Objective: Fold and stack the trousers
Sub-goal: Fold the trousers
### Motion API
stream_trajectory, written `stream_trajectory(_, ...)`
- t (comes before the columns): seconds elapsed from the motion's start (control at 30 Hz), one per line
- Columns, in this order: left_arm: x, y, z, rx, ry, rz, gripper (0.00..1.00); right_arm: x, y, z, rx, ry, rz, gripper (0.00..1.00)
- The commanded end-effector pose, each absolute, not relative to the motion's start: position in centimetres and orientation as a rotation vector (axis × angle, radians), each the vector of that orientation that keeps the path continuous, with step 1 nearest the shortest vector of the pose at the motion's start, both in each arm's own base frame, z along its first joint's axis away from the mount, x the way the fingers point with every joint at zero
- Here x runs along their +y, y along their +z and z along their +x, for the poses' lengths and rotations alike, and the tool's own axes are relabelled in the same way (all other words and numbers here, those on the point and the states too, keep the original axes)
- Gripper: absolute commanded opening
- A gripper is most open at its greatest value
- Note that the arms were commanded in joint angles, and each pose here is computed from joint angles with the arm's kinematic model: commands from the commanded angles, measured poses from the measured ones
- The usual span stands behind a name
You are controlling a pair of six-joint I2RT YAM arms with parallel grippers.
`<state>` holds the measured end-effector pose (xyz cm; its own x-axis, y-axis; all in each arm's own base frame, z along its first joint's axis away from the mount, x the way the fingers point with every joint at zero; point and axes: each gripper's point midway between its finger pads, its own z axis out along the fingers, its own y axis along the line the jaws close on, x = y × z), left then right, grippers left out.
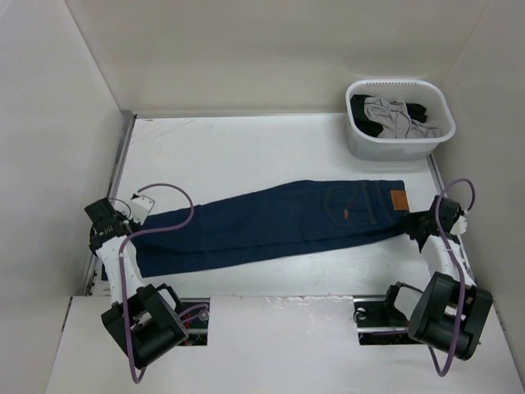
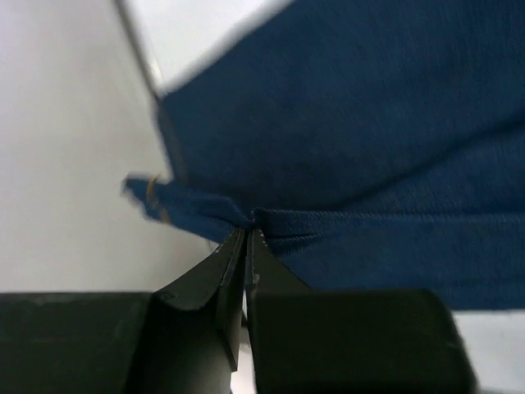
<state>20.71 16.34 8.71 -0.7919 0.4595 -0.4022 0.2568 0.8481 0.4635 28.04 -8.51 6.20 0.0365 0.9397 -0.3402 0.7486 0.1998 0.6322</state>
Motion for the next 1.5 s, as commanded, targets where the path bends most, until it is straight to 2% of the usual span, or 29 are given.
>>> stream_trajectory(0.0,17.5,9.1,19.1,2.524,0.678,0.649,0.03,-10.4,7.1,28.2,1.685,0.282,1.618,0.20)
stream_trajectory(0.13,17.4,8.8,18.1,2.550,0.694,0.712,0.04,-10.6,7.0,28.4,1.703,0.278,1.639,0.44)
stream_trajectory(0.17,17.3,8.9,18.0,2.552,0.698,0.729,0.04,-10.5,6.9,28.4,1.715,0.278,1.646,0.57)
stream_trajectory(0.2,17.3,8.9,17.7,2.560,0.705,0.743,0.04,-10.4,6.7,28.3,1.722,0.278,1.659,0.65)
stream_trajectory(0.23,17.4,8.9,17.5,2.566,0.713,0.760,0.04,-10.3,6.5,28.0,1.728,0.268,1.673,0.79)
stream_trajectory(0.27,17.5,9.1,17.5,2.562,0.723,0.766,0.03,-10.2,6.3,27.8,1.733,0.263,1.689,1.00)
stream_trajectory(0.43,17.9,10.9,18.4,2.524,0.750,0.736,0.03,-9.0,5.6,26.9,1.752,0.239,1.746,1.00)
stream_trajectory(0.77,17.2,9.7,18.0,2.549,0.727,0.777,0.04,-7.1,1.4,28.3,1.826,0.237,1.924,1.00)
stream_trajectory(0.8,17.2,9.9,18.1,2.542,0.730,0.770,0.04,-7.3,1.5,28.8,1.811,0.248,1.912,0.85)
stream_trajectory(0.87,17.3,10.2,18.4,2.529,0.730,0.761,0.04,-7.7,1.8,29.4,1.793,0.259,1.885,0.32)
stream_trajectory(0.93,17.2,10.4,18.7,2.519,0.724,0.743,0.04,-7.9,2.4,29.8,1.780,0.266,1.870,0.07)
stream_trajectory(0.97,17.1,10.7,18.9,2.509,0.720,0.729,0.03,-8.1,2.8,29.8,1.775,0.263,1.854,0.01)
stream_trajectory(1.17,15.6,14.5,18.1,2.491,0.676,0.743,0.02,-10.8,5.8,28.6,1.729,0.149,1.756,0.00)
stream_trajectory(1.23,14.2,13.8,16.0,2.560,0.590,0.840,0.07,-11.0,5.7,28.2,1.746,0.125,1.746,0.00)
stream_trajectory(1.27,13.2,12.8,14.1,2.624,0.519,0.945,0.12,-11.0,5.5,28.0,1.747,0.121,1.752,0.00)
stream_trajectory(1.3,12.4,11.8,12.1,2.691,0.451,1.037,0.22,-11.1,5.2,27.8,1.744,0.125,1.763,0.00)
stream_trajectory(1.37,11.9,10.4,8.7,2.813,0.385,1.137,0.49,-11.0,4.8,27.6,1.738,0.131,1.780,0.01)
stream_trajectory(1.4,11.9,9.9,7.3,2.873,0.379,1.159,0.53,-11.0,4.6,27.5,1.737,0.130,1.783,0.03)
stream_trajectory(1.47,12.2,9.8,5.5,2.958,0.391,1.186,0.55,-11.0,4.6,27.4,1.738,0.133,1.785,0.04)
